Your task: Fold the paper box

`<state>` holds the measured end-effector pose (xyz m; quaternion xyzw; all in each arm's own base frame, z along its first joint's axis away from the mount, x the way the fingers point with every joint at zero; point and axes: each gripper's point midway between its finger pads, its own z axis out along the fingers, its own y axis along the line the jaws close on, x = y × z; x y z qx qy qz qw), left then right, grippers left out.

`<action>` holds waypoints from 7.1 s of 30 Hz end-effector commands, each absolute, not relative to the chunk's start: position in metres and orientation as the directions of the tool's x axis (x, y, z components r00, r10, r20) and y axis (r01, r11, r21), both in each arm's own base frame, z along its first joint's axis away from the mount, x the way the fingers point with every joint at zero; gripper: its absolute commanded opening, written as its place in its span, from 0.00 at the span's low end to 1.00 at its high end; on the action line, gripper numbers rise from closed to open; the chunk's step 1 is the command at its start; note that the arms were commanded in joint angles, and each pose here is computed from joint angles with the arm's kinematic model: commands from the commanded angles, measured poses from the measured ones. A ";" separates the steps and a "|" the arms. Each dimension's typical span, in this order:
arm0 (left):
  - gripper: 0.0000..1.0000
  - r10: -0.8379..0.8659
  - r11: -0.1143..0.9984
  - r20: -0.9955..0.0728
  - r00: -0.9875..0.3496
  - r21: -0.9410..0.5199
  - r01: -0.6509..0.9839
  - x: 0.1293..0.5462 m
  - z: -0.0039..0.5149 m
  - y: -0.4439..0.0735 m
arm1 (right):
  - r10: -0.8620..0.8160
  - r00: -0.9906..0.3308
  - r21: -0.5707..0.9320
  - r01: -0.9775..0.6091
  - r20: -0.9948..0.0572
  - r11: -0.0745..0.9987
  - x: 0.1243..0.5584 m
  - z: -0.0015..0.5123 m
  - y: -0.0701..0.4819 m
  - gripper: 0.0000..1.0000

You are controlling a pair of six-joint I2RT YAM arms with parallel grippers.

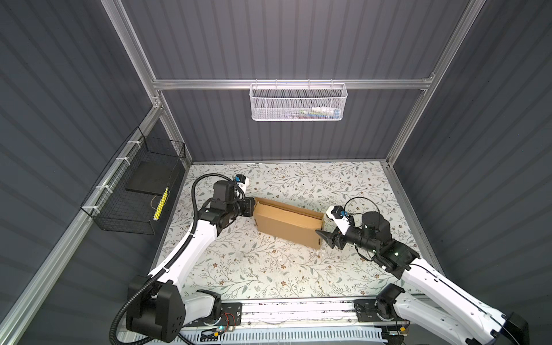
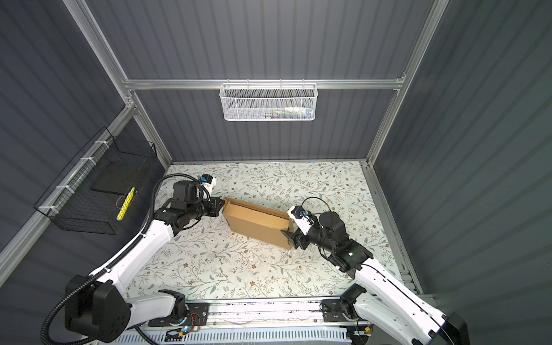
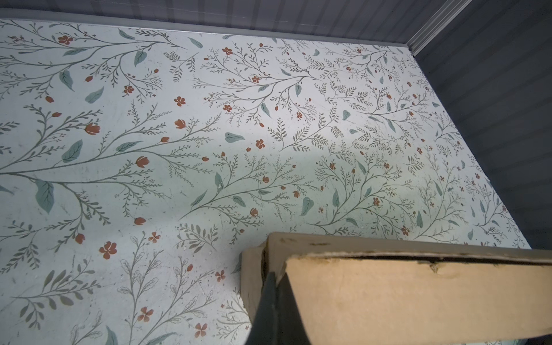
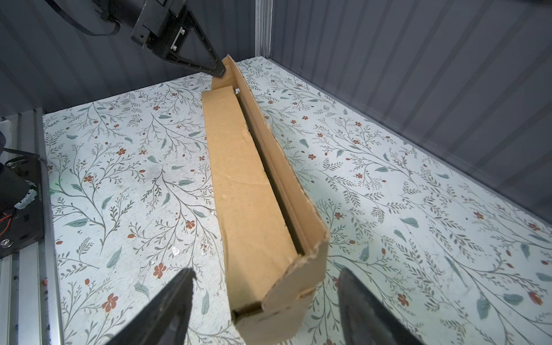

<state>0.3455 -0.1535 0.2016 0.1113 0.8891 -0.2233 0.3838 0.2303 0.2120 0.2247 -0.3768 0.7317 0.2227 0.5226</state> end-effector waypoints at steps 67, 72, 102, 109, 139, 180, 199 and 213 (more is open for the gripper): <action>0.00 0.020 0.899 -0.713 -0.701 -0.294 0.324 0.341 0.190 -0.153 | 0.045 -0.789 0.269 -0.154 -0.612 0.951 0.259 0.207 0.209 0.21; 0.00 0.022 0.900 -0.711 -0.703 -0.292 0.323 0.341 0.189 -0.153 | 0.032 -0.786 0.242 -0.150 -0.617 0.959 0.263 0.204 0.207 0.20; 0.00 0.023 0.900 -0.707 -0.707 -0.293 0.323 0.341 0.185 -0.154 | 0.024 -0.796 0.206 -0.127 -0.604 0.970 0.269 0.187 0.204 0.18; 0.00 0.024 0.900 -0.704 -0.709 -0.295 0.323 0.341 0.184 -0.154 | 0.021 -0.797 0.213 -0.135 -0.603 0.968 0.271 0.188 0.208 0.14; 0.00 0.031 0.893 -0.701 -0.713 -0.301 0.335 0.339 0.181 -0.157 | 0.053 -0.806 0.299 -0.157 -0.589 0.941 0.274 0.201 0.229 0.08; 0.00 0.022 0.897 -0.697 -0.717 -0.303 0.322 0.336 0.175 -0.156 | -0.072 -0.777 0.231 -0.273 -0.625 0.934 0.262 0.201 0.221 0.32; 0.00 0.033 0.895 -0.695 -0.719 -0.300 0.331 0.334 0.174 -0.157 | -0.604 -0.337 -0.270 -0.667 -0.722 0.694 0.266 0.259 0.216 0.70; 0.00 0.044 0.890 -0.694 -0.719 -0.299 0.343 0.332 0.171 -0.158 | -0.752 -0.017 -0.472 -0.769 -0.659 0.431 0.260 0.262 0.231 0.89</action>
